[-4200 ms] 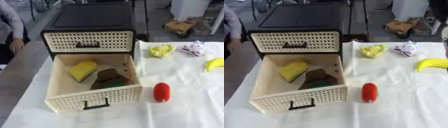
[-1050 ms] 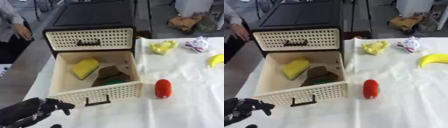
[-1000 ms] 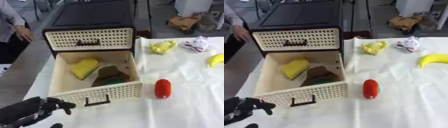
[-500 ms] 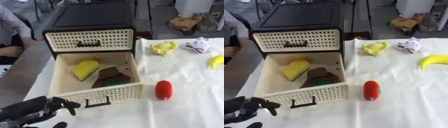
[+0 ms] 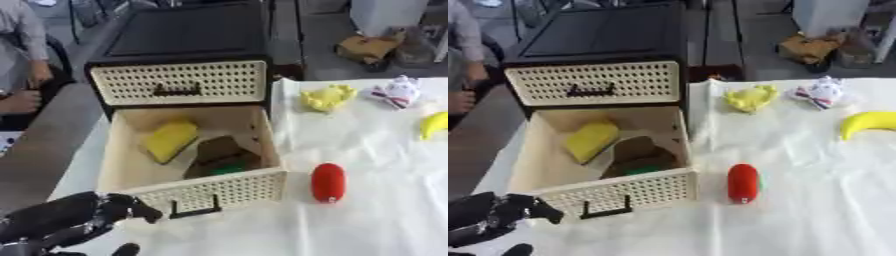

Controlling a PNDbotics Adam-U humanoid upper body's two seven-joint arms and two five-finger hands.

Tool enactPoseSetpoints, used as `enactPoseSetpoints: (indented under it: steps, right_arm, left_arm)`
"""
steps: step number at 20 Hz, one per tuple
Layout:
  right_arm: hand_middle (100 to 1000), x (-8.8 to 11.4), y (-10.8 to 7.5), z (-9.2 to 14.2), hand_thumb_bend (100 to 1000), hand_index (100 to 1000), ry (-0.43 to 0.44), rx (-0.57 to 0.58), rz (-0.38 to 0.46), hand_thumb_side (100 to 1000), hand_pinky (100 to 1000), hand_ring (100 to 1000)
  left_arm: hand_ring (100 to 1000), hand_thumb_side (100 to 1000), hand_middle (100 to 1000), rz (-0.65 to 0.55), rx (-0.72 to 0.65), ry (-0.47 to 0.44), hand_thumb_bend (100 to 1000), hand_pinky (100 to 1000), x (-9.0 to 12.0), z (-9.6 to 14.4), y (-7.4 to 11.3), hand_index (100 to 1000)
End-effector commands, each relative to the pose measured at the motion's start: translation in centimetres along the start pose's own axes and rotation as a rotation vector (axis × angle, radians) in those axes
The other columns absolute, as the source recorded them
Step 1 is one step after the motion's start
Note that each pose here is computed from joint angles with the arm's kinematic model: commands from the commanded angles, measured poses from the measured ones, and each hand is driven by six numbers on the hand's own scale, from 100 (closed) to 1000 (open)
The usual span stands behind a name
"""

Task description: Pick up objects from table and place into drawer.

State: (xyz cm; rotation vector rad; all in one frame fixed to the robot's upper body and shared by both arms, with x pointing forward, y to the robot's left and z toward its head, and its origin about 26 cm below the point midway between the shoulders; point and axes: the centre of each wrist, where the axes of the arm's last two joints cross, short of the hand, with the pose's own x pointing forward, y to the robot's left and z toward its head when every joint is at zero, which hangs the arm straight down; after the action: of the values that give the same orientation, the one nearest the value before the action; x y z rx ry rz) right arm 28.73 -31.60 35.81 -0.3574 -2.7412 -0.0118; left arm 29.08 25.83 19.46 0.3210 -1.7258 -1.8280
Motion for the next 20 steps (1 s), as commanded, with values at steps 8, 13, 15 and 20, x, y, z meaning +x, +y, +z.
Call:
enactPoseSetpoints:
  steps: [8,13,15,20]
  right_arm:
    - [567,1.0,-0.1,-0.7,335,724,-0.03,-0.025,-0.007,1000,516,745]
    - [567,1.0,0.0,-0.8,339,723,-0.028,-0.033,-0.008,1000,516,746]
    - [567,1.0,0.0,-0.8,339,723,-0.025,-0.033,-0.008,1000,516,746]
    - [567,0.9,0.1,-0.7,342,723,-0.02,-0.035,-0.008,1000,516,746]
  left_arm:
    - [100,953,788,-0.037,-0.082,0.144,100,100,-0.2,0.6,0.3,969]
    - [100,955,808,0.032,-0.14,0.178,100,100,-0.9,0.2,-0.4,1000]
    - [100,951,817,0.056,-0.151,0.188,100,100,-1.3,0.0,-0.5,1000]
    - [100,954,844,0.097,-0.147,0.227,100,100,-2.5,-0.3,-0.5,1000]
